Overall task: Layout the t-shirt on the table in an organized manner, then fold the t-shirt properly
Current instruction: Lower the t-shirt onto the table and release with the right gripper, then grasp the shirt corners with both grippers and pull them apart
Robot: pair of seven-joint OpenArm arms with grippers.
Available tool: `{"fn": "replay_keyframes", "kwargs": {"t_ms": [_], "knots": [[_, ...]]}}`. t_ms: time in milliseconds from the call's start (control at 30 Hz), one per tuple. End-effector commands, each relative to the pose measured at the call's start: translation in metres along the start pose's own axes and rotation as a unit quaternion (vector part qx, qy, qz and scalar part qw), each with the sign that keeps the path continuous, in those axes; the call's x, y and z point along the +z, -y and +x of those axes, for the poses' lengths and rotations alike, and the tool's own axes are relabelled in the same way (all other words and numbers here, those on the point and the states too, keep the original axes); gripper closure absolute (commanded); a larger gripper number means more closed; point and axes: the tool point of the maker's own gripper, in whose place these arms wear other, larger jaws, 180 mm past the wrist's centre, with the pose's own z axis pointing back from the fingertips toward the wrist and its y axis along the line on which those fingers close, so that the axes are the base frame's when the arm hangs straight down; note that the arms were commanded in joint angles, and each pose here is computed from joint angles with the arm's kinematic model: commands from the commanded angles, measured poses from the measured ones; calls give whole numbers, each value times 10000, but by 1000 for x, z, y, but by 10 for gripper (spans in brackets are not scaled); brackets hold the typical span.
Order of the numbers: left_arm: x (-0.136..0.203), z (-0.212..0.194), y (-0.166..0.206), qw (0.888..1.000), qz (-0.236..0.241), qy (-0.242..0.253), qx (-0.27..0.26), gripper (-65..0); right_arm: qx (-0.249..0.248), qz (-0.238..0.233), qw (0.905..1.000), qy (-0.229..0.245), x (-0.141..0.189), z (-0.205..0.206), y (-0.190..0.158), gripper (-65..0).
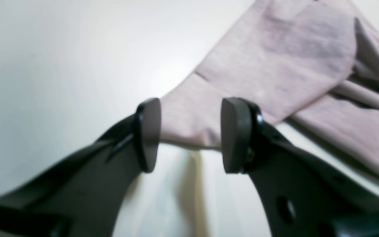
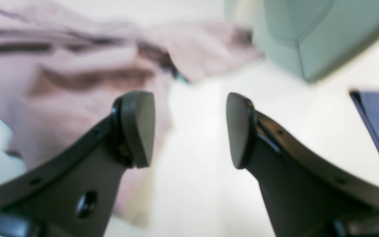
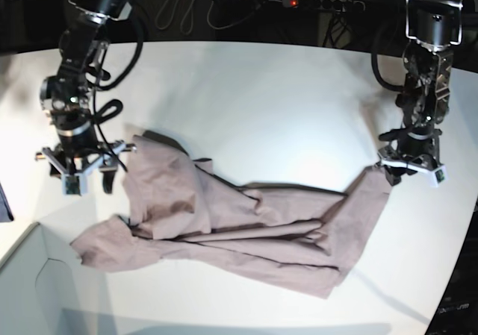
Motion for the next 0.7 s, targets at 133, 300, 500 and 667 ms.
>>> {"fn": "replay_keyframes", "kwargs": {"t_ms": [133, 300, 500, 667], "knots": [[-2, 23, -26, 9990, 306, 293, 143, -289, -87, -292, 9992, 260, 2, 12, 23, -348], [-14, 7, -42, 9980, 562, 22, 279, -289, -84, -296, 9994, 156, 6, 3, 23, -348], [-22, -2, -35, 9974, 577, -86, 429, -289, -78, -286, 9995, 88, 9, -3, 23, -348], [-27, -10, -14, 9989, 438, -167, 43, -284, -77, -248, 9996, -68, 14, -17, 19, -348]]}}
